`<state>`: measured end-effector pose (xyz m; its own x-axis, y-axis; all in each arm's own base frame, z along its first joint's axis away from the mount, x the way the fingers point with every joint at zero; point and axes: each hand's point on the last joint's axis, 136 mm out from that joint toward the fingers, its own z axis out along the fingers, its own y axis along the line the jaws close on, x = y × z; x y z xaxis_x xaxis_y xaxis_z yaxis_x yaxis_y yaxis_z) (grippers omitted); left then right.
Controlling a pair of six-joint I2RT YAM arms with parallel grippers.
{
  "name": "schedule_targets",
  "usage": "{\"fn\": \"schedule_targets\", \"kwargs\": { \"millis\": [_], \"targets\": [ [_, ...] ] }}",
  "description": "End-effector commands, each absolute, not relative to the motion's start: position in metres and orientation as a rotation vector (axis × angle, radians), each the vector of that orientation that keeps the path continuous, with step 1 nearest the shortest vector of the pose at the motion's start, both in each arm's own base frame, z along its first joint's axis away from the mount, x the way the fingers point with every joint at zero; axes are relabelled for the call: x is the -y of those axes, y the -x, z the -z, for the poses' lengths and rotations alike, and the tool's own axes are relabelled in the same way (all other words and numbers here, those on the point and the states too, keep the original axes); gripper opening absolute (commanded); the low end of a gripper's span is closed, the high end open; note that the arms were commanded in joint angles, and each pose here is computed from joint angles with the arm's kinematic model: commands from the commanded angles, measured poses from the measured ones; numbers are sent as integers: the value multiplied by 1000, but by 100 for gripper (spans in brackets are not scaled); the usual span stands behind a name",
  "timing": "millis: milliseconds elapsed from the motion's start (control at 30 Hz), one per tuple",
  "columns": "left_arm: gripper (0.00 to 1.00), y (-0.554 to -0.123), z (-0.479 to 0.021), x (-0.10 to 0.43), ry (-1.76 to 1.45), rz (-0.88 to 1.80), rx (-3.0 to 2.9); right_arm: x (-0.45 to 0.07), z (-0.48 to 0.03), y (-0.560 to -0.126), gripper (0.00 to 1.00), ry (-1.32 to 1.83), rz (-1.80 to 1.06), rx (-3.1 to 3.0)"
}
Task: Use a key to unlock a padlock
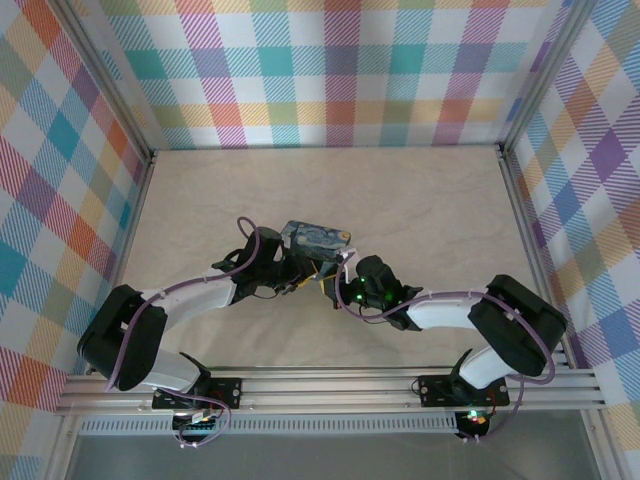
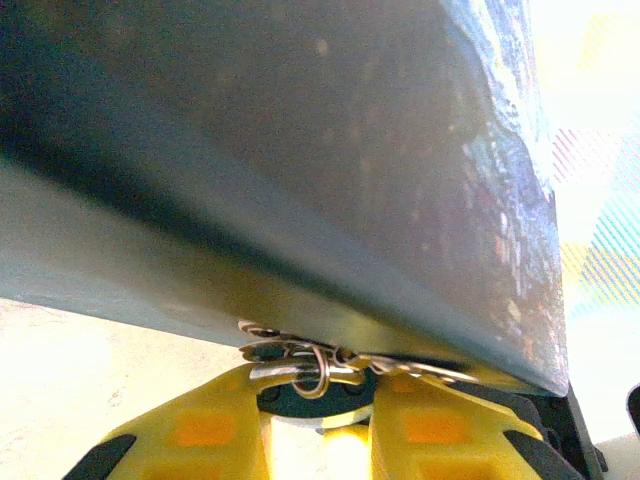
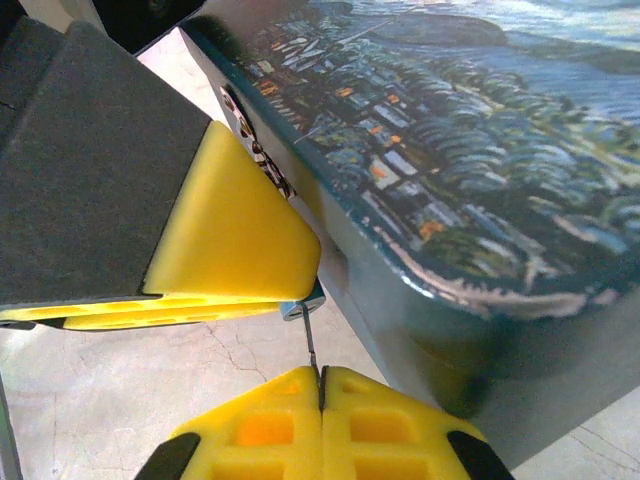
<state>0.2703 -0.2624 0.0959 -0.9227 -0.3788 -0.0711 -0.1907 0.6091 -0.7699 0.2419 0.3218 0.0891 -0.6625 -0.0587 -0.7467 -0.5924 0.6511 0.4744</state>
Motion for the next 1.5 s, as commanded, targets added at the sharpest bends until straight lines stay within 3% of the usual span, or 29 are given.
{"fn": "schedule_targets", "kwargs": {
  "millis": [0, 533, 1000, 1467],
  "targets": [
    [14, -268, -112, 268, 409, 1280, -2583, -337, -118, -254, 0, 505, -985, -2034],
    [14, -264, -112, 279, 406, 1309, -2585, -338, -114, -265, 0, 549, -888, -2037],
    [14, -263, -102, 285, 397, 1282, -2609, -343, -133, -265, 0, 513, -1054, -1953],
    [13, -262, -93, 283, 383, 1228, -2631, -333, -128, -268, 0, 502, -1011, -1985]
  ]
}}
